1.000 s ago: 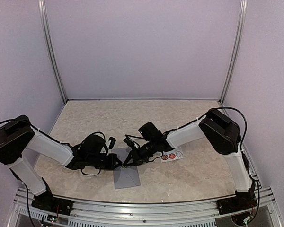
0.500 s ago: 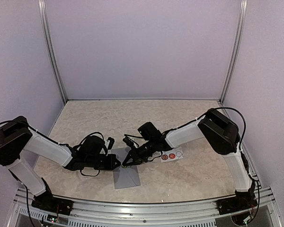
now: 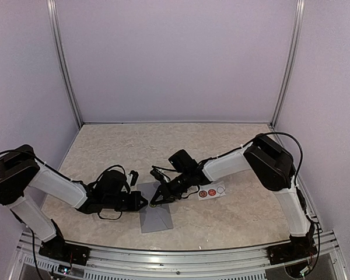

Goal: Place the letter into the envelope and seal it

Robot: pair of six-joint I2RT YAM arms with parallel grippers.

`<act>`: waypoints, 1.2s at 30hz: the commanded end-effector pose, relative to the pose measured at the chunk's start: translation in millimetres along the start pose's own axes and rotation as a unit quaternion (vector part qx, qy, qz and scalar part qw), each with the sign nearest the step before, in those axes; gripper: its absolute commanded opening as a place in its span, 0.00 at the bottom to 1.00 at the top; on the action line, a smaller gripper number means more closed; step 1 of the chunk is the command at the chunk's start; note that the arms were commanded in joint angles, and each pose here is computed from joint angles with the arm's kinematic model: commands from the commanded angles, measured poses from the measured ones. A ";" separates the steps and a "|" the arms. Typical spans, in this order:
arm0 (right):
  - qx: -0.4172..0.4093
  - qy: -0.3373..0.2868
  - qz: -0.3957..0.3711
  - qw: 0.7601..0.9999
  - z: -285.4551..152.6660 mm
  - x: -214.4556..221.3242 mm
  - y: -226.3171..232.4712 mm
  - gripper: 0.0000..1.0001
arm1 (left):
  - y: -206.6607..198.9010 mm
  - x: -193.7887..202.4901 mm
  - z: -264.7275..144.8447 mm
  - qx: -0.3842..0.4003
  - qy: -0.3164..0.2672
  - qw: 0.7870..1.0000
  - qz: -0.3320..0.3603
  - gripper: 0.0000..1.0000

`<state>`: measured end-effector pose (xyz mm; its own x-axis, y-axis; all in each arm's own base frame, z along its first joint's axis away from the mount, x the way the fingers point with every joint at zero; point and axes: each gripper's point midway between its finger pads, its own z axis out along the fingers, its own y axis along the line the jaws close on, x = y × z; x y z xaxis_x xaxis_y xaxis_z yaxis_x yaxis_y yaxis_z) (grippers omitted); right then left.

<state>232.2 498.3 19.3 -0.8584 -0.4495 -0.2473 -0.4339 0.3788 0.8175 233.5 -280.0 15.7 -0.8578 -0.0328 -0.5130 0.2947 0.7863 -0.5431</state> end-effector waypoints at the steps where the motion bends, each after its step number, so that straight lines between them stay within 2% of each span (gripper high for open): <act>1: 0.093 0.069 0.058 0.992 25.0 59.6 -64.7 0.00 | 47.4 58.4 -0.8 -0.079 0.087 0.993 -0.025 0.00; 15: 0.085 0.077 0.047 0.992 35.5 55.8 -56.8 0.05 | 46.7 61.6 0.9 -0.079 0.092 0.992 -0.027 0.00; 36: 0.121 0.060 0.068 0.989 0.1 77.4 -60.7 0.04 | 54.8 57.9 -4.0 -0.095 0.084 0.992 -0.025 0.00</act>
<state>217.2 490.1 17.4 -0.8392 -0.4600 -0.2900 -0.4858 0.3944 0.7801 232.2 -283.1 14.5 -0.8639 -0.0660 -0.4994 0.2708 0.7752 -0.5707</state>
